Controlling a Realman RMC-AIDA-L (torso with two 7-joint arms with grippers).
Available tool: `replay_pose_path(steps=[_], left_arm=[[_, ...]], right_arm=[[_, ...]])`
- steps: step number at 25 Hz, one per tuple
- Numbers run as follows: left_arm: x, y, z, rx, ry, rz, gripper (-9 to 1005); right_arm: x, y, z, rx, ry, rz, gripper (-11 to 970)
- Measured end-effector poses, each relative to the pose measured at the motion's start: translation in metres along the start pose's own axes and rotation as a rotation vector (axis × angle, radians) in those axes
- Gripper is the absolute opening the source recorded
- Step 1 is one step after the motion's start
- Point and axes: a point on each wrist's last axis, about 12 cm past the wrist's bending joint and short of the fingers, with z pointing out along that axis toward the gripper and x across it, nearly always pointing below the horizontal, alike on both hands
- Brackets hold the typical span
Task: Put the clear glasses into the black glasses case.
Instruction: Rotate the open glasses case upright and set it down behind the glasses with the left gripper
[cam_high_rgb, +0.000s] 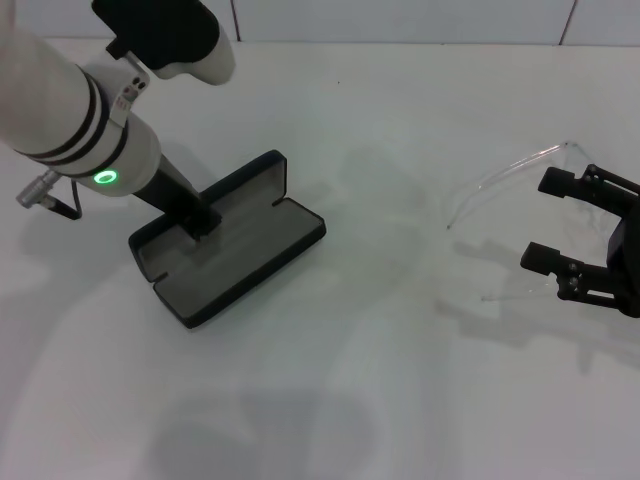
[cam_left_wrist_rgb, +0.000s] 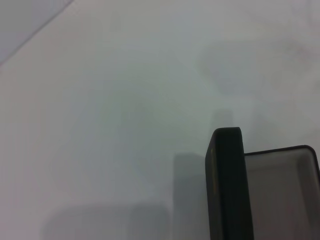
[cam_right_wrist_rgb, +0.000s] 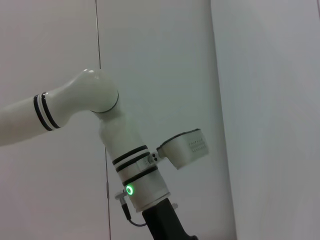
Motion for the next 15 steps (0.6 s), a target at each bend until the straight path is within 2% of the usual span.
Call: replay_pose_path(steps=[6,12,15], left_arm=[[-0.004,-0.008,-0.008,-0.003,-0.035,0.165,227],[-0.024,-0.026,-0.016,0.004,-0.109,0.334,242],[-0.032,-0.035,-0.013,0.002,-0.119,0.406,250]], right_arm=[[-0.001,-0.001,0.000,0.009,-0.010,-0.016,824],[-0.002,-0.002,0.000,0.018,-0.021,-0.022,825],[-0.003,-0.002,0.000,0.023,-0.028,-0.024,825]])
